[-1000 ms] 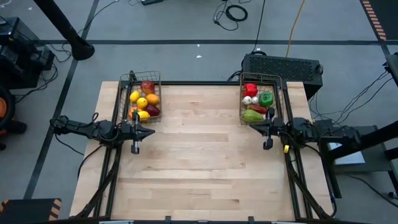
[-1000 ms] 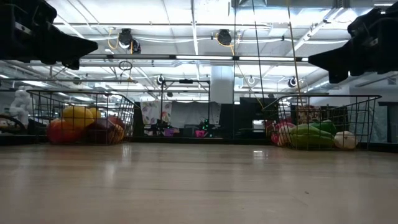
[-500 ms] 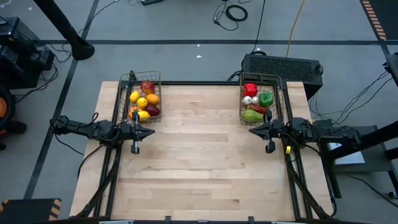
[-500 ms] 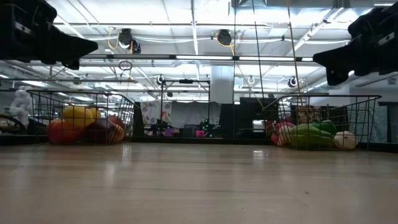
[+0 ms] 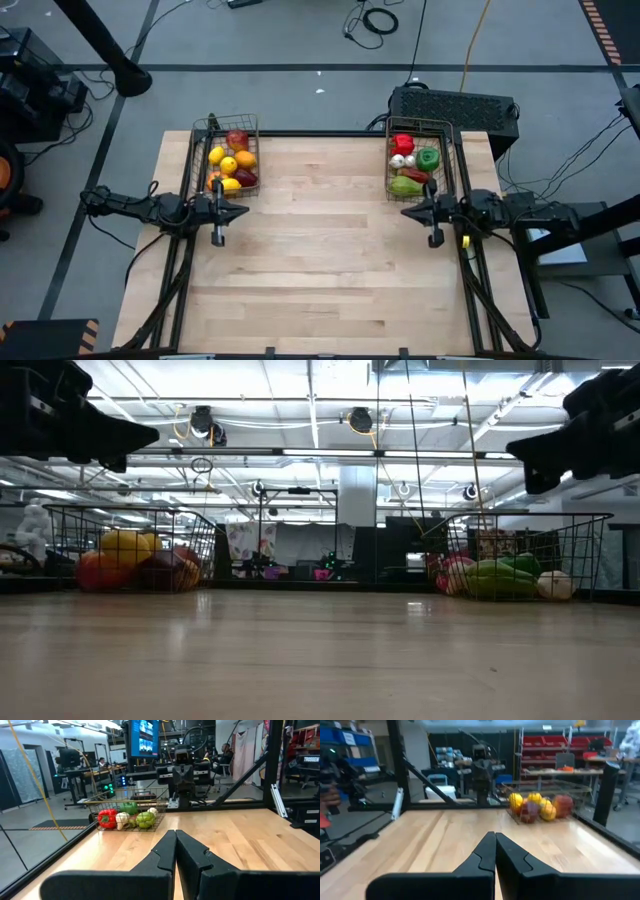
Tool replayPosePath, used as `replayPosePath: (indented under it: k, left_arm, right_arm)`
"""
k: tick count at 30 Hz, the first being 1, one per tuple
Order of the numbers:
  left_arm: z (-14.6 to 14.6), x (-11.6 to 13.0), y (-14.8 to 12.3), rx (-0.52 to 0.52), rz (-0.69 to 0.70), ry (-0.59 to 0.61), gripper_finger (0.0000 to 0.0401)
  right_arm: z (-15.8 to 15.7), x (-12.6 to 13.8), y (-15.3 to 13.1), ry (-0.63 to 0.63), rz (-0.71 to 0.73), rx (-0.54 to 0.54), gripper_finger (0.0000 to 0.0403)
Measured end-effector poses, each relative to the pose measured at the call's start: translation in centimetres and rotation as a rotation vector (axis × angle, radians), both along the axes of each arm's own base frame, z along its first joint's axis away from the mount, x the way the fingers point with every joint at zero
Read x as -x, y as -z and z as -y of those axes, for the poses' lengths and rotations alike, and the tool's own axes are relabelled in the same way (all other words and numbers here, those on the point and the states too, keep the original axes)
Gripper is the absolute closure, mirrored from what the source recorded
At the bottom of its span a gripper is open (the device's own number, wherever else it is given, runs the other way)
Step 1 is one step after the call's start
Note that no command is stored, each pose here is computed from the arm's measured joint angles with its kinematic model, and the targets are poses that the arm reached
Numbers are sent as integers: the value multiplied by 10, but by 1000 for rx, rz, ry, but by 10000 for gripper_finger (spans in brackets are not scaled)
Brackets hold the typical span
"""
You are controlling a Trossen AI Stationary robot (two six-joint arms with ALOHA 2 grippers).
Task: Sort produce into baskets
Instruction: Return to Home Position
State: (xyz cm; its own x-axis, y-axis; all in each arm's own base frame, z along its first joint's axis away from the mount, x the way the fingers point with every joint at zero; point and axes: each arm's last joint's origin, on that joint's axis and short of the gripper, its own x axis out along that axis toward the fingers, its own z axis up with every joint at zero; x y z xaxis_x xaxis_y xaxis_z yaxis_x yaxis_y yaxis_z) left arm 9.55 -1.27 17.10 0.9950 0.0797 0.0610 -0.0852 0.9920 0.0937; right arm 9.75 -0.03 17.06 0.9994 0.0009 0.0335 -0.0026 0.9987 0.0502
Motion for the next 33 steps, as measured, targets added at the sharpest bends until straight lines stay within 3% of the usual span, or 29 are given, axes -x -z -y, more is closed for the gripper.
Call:
replayPosePath:
  k: [15,28,33]
  left_arm:
    - [0,0,0,0,-4,-6,388]
    - [0,0,0,28,-3,-2,388]
    - [2,0,1,22,-13,75,390]
  right_arm:
    - [-2,1,0,-8,3,90,403]
    - [-2,0,0,-11,-2,33,403]
    - [-2,0,0,-11,-1,29,403]
